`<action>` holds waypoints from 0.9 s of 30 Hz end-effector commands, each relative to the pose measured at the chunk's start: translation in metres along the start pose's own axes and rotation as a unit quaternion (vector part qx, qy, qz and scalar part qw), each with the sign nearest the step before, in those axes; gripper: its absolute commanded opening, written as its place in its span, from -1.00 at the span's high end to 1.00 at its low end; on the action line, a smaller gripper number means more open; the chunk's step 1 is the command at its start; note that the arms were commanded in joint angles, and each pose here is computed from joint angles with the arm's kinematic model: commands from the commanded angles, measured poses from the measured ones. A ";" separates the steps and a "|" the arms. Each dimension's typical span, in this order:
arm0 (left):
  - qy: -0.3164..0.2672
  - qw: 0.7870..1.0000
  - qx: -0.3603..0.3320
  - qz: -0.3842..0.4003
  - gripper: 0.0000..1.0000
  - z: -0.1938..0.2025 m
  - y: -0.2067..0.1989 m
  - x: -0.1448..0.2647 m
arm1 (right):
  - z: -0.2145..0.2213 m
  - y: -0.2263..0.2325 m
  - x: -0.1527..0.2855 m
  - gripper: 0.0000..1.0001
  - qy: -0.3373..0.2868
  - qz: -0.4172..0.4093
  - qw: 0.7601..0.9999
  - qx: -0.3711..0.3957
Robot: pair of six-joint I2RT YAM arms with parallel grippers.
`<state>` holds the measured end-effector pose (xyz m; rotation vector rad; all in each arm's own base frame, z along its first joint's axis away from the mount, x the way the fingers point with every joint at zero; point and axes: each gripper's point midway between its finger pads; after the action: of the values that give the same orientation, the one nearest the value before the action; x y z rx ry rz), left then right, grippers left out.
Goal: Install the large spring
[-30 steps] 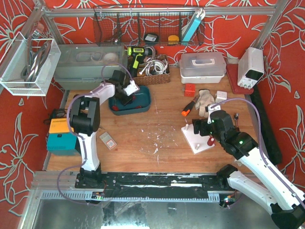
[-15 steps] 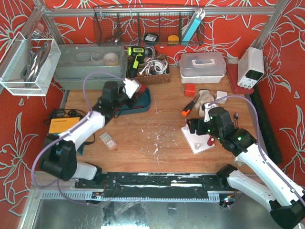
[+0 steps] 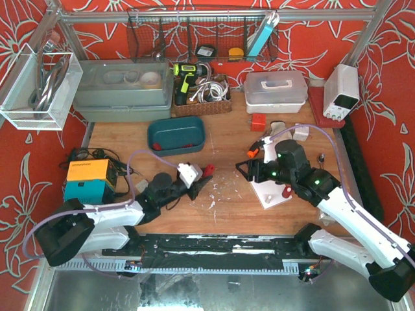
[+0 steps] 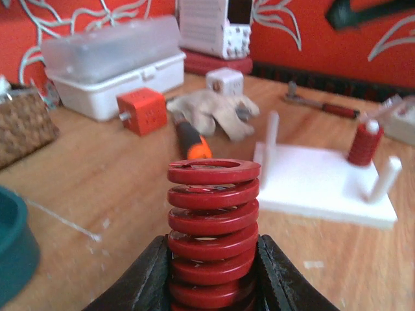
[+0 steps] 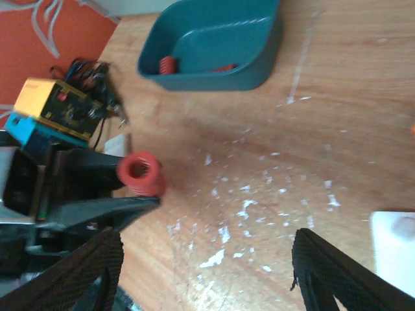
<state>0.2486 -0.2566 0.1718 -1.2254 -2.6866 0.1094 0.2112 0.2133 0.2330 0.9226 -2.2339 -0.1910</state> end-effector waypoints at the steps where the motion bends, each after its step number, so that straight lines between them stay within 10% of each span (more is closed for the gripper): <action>1: -0.075 0.996 -0.034 -0.016 0.93 -0.012 -0.011 0.017 | 0.006 0.032 -0.011 -0.44 0.005 -0.051 0.999 0.002; 27: -0.111 0.990 -0.062 0.063 0.99 -0.018 -0.047 0.027 | 0.021 0.083 -0.096 -0.21 0.067 -0.113 0.990 0.044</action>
<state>0.2060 -0.2606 0.1640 -1.3835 -2.7616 0.0417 0.2031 0.3194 0.1933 1.1261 -2.0646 -0.0968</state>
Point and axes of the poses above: each gripper's point midway between its finger pads, its own x axis back along the fingers, its own y axis along the line the jaws close on, z = x × y, and after that the axes turned 9 degrees about x, right-handed
